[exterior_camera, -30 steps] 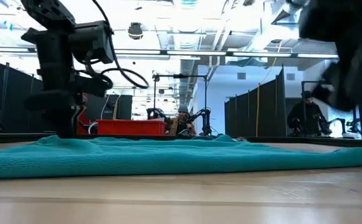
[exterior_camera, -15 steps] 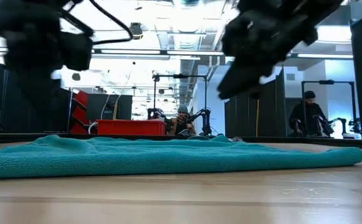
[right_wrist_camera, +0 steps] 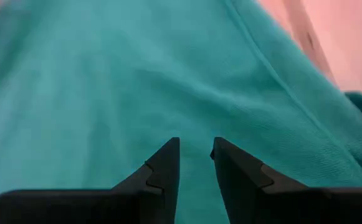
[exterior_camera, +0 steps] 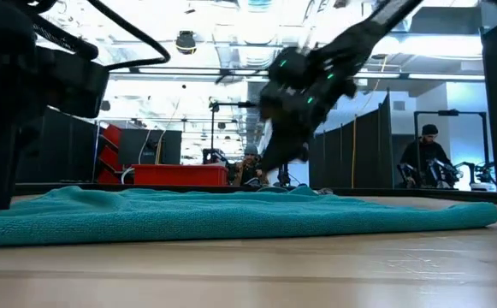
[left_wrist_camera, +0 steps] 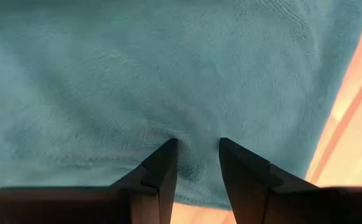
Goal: Roll towel
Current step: Roll the blue towel
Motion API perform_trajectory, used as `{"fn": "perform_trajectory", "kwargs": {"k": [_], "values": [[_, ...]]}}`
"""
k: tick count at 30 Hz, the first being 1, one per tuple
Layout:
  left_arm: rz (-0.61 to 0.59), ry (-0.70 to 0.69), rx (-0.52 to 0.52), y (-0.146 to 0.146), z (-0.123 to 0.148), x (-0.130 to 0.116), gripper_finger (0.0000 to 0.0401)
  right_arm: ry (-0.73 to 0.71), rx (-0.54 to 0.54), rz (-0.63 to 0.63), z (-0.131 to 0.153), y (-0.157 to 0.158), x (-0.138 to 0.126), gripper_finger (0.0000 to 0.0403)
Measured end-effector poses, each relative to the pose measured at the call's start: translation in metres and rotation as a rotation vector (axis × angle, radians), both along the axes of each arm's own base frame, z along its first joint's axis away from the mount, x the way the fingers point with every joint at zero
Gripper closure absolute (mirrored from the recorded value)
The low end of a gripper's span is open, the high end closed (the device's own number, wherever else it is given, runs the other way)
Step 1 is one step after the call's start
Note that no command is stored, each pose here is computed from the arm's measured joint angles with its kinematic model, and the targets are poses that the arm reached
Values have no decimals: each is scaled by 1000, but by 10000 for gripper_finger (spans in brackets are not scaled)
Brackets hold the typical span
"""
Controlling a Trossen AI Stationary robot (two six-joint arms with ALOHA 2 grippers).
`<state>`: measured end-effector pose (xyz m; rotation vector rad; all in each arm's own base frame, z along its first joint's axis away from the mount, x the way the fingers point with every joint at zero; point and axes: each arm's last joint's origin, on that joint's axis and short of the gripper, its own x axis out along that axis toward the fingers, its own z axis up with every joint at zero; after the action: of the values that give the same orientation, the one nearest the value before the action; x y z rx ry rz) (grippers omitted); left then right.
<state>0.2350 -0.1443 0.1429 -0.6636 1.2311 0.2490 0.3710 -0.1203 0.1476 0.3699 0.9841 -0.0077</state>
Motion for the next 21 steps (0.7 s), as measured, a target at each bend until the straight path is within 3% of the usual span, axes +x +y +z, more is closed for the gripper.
{"fn": "perform_trajectory", "kwargs": {"k": [6, 21], "values": [[27, 10, 16, -8, 0, -2, 297, 63, -17, 38, -10, -17, 10, 316], [83, 42, 77, -33, -2, -30, 297, 126, 2, -35, -17, -56, -14, 316]]}}
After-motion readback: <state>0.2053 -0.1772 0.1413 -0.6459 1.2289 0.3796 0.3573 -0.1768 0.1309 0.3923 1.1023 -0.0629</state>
